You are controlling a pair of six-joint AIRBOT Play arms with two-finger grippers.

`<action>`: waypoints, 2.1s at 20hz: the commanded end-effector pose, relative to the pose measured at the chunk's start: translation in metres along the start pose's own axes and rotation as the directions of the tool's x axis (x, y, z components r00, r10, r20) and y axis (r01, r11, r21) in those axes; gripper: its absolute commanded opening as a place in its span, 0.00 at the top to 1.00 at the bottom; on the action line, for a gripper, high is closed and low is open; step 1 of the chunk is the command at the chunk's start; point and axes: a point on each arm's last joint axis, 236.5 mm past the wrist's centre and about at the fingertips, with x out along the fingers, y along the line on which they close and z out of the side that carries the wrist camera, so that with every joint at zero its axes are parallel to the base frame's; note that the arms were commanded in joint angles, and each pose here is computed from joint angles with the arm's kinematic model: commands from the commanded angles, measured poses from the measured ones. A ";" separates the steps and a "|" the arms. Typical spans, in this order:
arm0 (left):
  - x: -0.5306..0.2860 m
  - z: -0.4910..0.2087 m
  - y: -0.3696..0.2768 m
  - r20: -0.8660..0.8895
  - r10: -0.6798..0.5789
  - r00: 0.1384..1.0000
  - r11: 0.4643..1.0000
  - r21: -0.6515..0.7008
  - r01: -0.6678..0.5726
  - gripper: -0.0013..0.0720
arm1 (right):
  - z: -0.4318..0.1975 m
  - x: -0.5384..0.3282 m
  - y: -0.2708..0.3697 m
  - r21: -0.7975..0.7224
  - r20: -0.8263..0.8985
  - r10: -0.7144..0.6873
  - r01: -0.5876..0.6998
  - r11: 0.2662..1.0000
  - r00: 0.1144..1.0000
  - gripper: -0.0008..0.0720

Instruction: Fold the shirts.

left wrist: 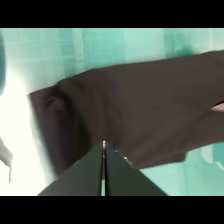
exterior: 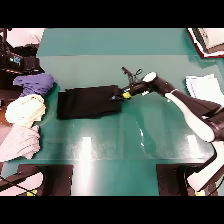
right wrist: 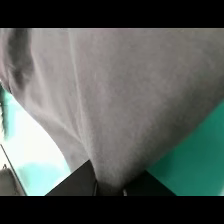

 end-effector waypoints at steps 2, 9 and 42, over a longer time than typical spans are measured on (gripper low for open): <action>0.005 -0.001 -0.010 0.003 -0.050 0.999 0.999 -0.015 0.050 0.95 | 0.016 -0.100 -0.044 0.023 0.137 -0.141 0.139 0.990 0.980 0.96; 0.046 -0.009 -0.069 0.015 -0.143 0.990 0.988 0.060 0.142 0.95 | 0.036 -0.346 -0.138 0.265 0.531 -0.432 0.342 0.902 0.729 0.96; 0.051 -0.014 -0.113 0.010 -0.202 0.979 0.966 0.167 0.197 0.95 | -0.126 -0.556 -0.158 0.684 0.215 -0.856 0.553 0.476 0.471 0.95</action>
